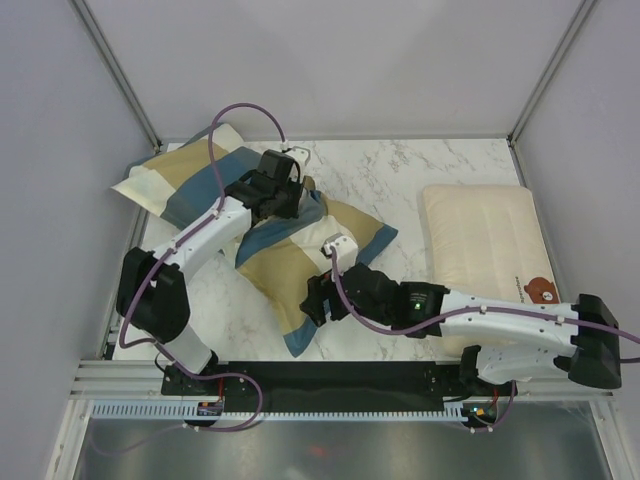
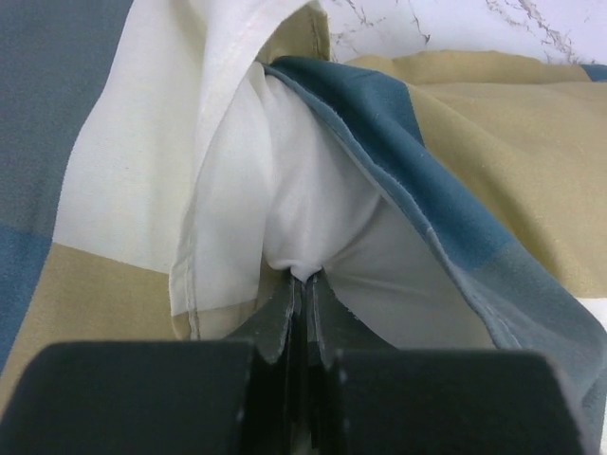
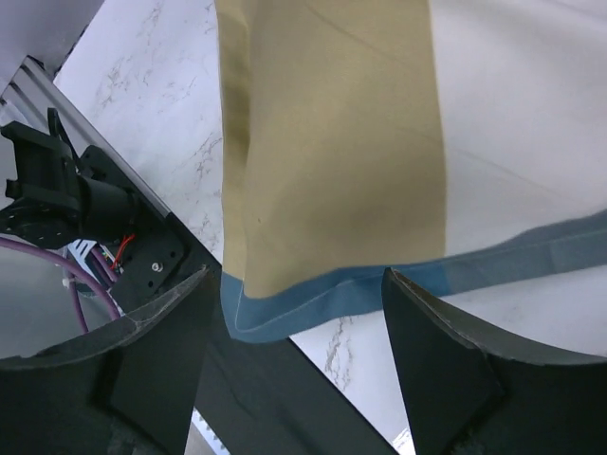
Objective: Remove the pillowcase from the pillow
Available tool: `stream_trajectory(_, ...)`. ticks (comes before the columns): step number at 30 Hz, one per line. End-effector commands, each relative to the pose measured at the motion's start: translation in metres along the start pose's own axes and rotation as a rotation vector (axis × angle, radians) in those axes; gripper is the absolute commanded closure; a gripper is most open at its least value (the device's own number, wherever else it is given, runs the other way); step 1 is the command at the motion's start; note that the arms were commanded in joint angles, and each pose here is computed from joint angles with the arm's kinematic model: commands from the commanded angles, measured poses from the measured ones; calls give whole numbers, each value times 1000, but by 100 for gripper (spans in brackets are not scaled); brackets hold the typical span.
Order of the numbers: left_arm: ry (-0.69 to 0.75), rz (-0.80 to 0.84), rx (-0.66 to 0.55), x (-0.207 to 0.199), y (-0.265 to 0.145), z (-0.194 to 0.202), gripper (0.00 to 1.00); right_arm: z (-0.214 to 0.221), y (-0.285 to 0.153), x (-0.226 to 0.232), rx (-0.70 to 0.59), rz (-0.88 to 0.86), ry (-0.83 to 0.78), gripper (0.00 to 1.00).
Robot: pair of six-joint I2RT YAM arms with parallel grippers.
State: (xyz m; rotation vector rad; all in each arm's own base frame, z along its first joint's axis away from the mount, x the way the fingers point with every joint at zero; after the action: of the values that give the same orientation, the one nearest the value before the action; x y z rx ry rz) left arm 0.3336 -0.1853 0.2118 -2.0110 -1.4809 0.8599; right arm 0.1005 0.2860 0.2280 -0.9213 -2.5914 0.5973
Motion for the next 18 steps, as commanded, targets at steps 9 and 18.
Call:
stream_trajectory(9, -8, 84, 36, -10, -15, 13, 98, 16, 72, 18, 31, 67, 17, 24)
stream_trajectory(18, -34, -49, 10, 18, -6, 5, 98, 27, 48, 2, 31, 127, 54, 100)
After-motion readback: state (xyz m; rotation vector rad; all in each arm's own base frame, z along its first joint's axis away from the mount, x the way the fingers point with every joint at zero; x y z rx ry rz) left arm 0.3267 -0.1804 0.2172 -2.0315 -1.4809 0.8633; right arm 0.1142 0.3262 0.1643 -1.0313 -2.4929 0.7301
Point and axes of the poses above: each gripper's point midway between its finger pads, its own y axis out along the fingers, its own x axis along the line the jaws close on, z = x × y, the point moved 8 cm from there along -y, back along the fingers, and after that the axes turned 14 degrees about -y, right-handed, at the moved point
